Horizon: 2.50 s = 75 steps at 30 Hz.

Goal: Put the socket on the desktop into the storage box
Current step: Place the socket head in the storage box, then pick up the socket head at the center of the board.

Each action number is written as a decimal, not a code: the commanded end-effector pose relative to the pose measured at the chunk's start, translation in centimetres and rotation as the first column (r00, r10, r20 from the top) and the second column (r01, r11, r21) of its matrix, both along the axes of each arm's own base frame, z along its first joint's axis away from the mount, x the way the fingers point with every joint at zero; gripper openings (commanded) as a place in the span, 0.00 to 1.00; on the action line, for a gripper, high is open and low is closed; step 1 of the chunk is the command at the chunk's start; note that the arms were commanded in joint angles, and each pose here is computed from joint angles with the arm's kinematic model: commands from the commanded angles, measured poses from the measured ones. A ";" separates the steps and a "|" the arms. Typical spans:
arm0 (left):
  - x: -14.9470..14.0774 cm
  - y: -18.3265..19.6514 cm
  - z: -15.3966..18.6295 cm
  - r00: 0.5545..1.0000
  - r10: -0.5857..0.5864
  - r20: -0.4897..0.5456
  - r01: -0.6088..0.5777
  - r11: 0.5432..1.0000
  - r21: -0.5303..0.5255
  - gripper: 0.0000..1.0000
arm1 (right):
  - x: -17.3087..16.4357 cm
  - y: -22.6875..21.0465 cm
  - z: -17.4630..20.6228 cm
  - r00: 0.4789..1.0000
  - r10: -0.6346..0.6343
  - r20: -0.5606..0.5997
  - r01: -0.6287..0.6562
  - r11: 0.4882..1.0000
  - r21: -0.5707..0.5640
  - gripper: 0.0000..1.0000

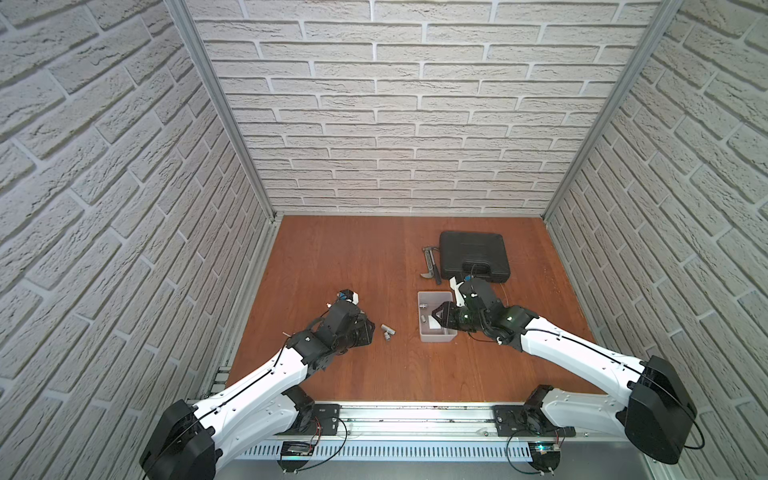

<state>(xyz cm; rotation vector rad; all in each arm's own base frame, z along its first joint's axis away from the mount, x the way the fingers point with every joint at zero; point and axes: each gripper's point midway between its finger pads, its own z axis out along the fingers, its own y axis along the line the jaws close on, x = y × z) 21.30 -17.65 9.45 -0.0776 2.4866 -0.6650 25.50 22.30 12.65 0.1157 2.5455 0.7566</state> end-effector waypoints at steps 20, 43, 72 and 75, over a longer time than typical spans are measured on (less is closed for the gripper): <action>-0.7 -2.4 -1.2 0.998 -0.071 0.001 0.070 0.993 0.095 0.35 | -0.5 2.5 3.4 0.987 0.094 0.133 -0.087 0.995 -0.051 0.22; 0.0 0.3 -2.6 0.998 -0.012 -0.065 0.032 0.950 0.310 0.34 | -0.5 3.1 3.2 0.984 0.116 0.132 -0.107 0.992 -0.072 0.19; 0.2 -5.3 -4.3 0.982 -0.137 -0.130 0.168 0.948 0.269 0.38 | -0.7 2.8 2.2 0.987 0.108 0.119 -0.099 0.992 -0.075 0.19; 0.2 -5.4 -4.7 0.980 -0.137 -0.143 0.173 0.944 0.280 0.38 | -0.8 2.7 2.3 0.987 0.106 0.121 -0.098 0.992 -0.074 0.19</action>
